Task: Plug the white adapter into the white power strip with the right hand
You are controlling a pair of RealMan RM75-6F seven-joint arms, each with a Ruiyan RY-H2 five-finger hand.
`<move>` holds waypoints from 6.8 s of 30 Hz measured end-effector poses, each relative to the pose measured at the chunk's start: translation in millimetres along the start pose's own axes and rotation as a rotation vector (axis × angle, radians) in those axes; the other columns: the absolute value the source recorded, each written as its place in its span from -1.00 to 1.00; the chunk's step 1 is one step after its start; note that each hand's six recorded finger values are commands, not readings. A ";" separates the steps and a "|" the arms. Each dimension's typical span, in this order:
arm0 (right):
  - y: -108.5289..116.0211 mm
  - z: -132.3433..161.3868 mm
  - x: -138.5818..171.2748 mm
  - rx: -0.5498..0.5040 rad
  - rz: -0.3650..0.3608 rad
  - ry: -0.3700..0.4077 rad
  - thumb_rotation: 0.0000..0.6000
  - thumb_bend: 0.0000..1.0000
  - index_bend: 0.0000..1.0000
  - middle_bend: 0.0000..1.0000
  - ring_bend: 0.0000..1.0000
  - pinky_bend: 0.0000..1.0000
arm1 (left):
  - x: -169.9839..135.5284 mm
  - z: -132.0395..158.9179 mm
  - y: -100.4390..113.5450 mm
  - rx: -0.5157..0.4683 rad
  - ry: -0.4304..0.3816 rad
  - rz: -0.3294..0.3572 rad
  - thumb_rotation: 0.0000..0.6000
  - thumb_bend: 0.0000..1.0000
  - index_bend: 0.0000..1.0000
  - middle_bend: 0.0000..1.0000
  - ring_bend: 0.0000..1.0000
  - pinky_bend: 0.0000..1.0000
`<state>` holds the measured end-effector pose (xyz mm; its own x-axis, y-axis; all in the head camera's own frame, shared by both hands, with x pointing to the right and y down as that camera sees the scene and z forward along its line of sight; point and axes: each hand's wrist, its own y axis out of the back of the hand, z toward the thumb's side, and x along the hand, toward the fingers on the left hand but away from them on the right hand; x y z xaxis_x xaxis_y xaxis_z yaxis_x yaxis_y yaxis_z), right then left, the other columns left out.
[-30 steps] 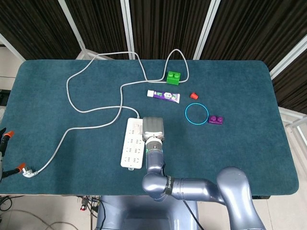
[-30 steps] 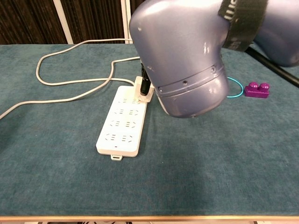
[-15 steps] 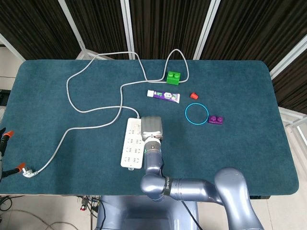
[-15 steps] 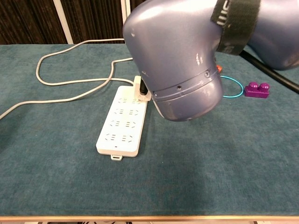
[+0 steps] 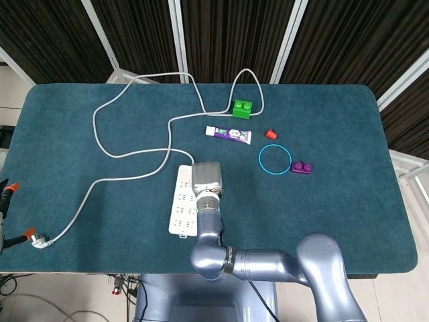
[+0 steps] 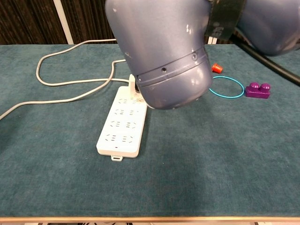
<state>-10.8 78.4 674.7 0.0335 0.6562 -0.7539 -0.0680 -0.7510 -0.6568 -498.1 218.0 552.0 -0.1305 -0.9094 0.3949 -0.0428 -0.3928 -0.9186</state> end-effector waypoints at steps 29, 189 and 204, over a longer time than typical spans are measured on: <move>-9.3 0.0 -6.3 0.029 0.006 -0.011 1.00 0.31 0.63 0.34 0.32 -0.16 | -0.2 -0.3 -0.4 0.000 0.004 -0.005 1.00 -0.80 -0.73 -1.00 -1.00 -1.00; -12.2 -45.0 76.2 0.066 0.000 0.270 1.00 -0.53 -0.80 0.17 0.25 0.08 | -3.4 1.5 -1.1 0.007 0.006 -0.009 1.00 -0.80 -0.73 -1.00 -1.00 -1.00; -31.9 -22.8 70.2 0.086 0.032 0.284 1.00 -0.54 -0.80 0.17 0.25 0.08 | -1.6 -1.6 -0.3 0.001 0.017 -0.014 1.00 -0.80 -0.73 -1.00 -1.00 -1.00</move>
<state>16.4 146.8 642.3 0.3067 0.5766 -0.7573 -0.1570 -0.7541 -0.6378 -499.5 219.8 551.6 -0.1472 -0.9014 0.4072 -0.0441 -0.4053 -0.9131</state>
